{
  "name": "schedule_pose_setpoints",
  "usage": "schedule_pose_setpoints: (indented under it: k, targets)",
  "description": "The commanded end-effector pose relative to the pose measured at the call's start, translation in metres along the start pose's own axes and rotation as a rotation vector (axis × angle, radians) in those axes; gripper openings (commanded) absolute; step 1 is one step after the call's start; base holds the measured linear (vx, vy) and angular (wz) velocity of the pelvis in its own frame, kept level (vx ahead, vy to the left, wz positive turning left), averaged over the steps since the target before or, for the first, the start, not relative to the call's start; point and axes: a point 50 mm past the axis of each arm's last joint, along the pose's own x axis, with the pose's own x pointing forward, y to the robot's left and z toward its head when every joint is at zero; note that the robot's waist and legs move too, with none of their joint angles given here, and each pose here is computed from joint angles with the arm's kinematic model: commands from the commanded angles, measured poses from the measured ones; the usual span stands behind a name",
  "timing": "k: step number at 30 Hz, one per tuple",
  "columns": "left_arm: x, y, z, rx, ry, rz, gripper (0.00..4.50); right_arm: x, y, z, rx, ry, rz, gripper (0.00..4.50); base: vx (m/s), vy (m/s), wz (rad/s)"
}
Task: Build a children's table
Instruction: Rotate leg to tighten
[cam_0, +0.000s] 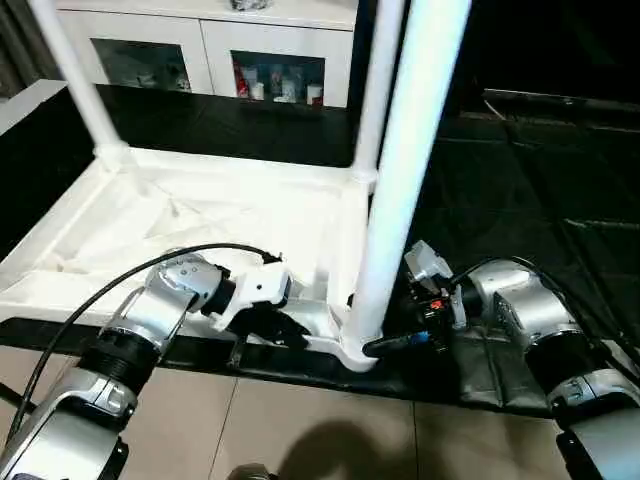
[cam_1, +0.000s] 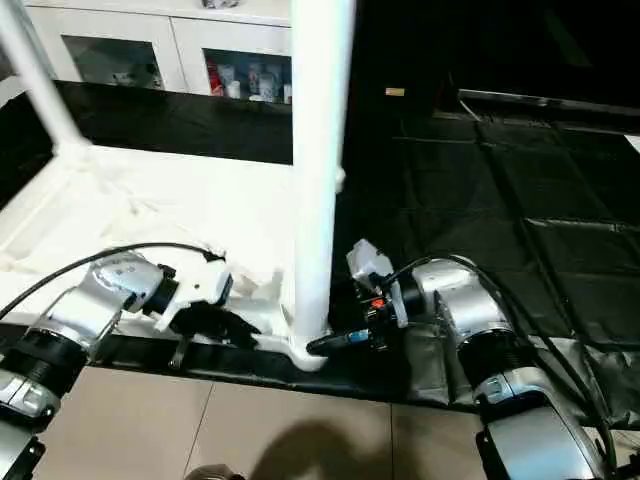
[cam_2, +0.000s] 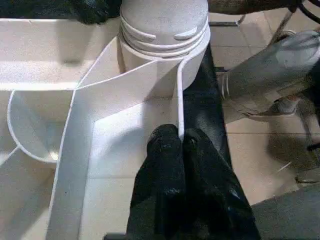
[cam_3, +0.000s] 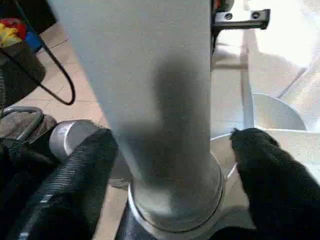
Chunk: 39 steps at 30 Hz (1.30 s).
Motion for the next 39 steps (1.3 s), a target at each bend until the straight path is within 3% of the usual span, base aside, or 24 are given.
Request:
schedule_pose_setpoints:
  k: [1, 16, 25, 32, 36, 39]
  targets:
    - [0.008, -0.004, 0.005, 0.044, 0.022, -0.069, 0.0, 0.0, -0.001, 0.008, -0.027, 0.0, 0.027, 3.41, 0.0, 0.0, 0.0]
    - [0.007, -0.007, 0.002, 0.037, 0.03, -0.056, 0.0, 0.005, 0.005, 0.006, 0.003, -0.013, 0.073, 2.22, 0.0, 0.0, 0.0]
    - [0.01, 0.002, 0.006, -0.054, -0.037, 0.054, 0.0, 0.007, 0.008, 0.001, 0.052, -0.061, 0.034, 2.09, 0.0, 0.0, 0.0]
    - [0.018, 0.035, 0.019, -0.289, -0.116, 0.34, 0.0, 0.03, -0.029, -0.001, 0.163, -0.082, -0.465, 2.07, -0.016, 0.0, -0.03]
    - [0.021, 0.049, 0.025, -0.352, -0.135, 0.463, 0.0, 0.043, -0.039, 0.001, 0.203, -0.079, -0.585, 1.99, 0.0, 0.0, 0.0]
    - [0.026, 0.061, 0.03, -0.4, -0.148, 0.605, 0.0, 0.056, -0.054, 0.006, 0.25, -0.077, -0.782, 1.98, 0.0, 0.0, 0.0]
